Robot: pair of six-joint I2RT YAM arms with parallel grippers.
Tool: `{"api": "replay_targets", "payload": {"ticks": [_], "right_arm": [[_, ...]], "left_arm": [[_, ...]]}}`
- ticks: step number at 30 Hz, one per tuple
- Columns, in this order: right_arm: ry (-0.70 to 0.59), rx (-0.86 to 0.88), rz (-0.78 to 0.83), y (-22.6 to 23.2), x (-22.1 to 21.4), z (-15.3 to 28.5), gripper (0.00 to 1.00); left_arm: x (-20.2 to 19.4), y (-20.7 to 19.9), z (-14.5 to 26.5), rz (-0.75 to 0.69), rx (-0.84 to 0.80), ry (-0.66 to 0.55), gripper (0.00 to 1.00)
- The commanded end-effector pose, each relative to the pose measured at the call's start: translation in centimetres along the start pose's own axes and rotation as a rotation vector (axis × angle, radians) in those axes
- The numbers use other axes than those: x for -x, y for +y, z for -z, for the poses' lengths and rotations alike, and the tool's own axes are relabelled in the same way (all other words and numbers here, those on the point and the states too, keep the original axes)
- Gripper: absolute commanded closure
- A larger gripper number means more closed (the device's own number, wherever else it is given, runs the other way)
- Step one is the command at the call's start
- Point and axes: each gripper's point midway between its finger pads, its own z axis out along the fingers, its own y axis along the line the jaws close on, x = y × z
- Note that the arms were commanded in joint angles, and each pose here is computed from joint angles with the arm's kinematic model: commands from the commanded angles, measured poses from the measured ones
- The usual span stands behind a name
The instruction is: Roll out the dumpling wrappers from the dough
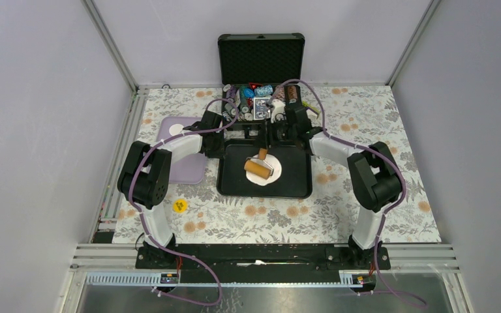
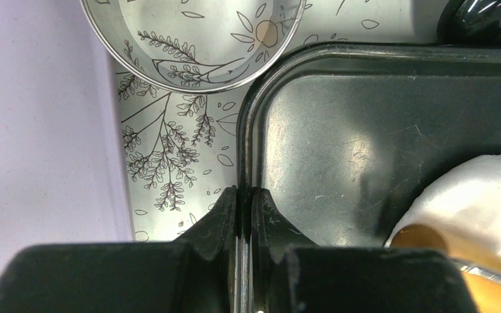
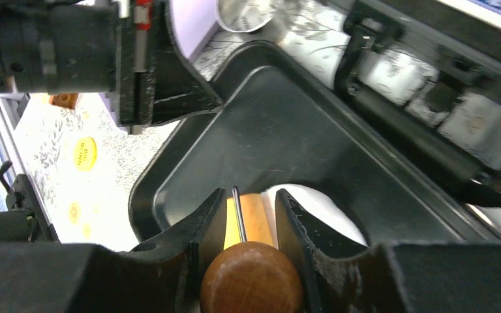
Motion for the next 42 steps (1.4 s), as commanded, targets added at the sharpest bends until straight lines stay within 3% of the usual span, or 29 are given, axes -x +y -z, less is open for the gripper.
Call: {"api": "replay_targets", "payload": {"ticks": [1,8,18,27,31,34,39,42], "right_arm": [[0.161,-0.090,0.080,-1.4,-6.9,-1.0,1.00],[0.270,-0.079,0.109,0.3,-11.6,-1.0,1.00],[0.215,-0.041,0.124,2.0,-9.3,-0.8,1.00],[0.264,0.029,0.053,3.8,-12.0,-1.0,1.00],[0.187,0.087,0.046,6.0,-8.4,-0.4,1.00],[0.070,0.132,0.027,7.0,-2.5,0.9,1.00],[-0.105,0.105,0.003,3.9,6.4,4.5,1.00],[-0.136,0.043,0.016,1.0,7.4,5.9,1.00]], "left_arm": [[-1.0,2.5,-0.1,-0.024,0.104,0.020,1.00],[-1.0,2.5,-0.1,-0.024,0.104,0.020,1.00],[-1.0,2.5,-0.1,-0.023,0.104,0.018,1.00],[-0.9,2.5,-0.1,-0.023,0.104,0.016,1.00],[-0.9,2.5,-0.1,-0.023,0.104,0.016,1.00],[-1.0,2.5,-0.1,-0.023,0.104,0.019,1.00],[-0.9,2.4,-0.1,-0.024,0.102,0.019,1.00],[-1.0,2.5,-0.1,-0.026,0.102,0.020,1.00]]}}
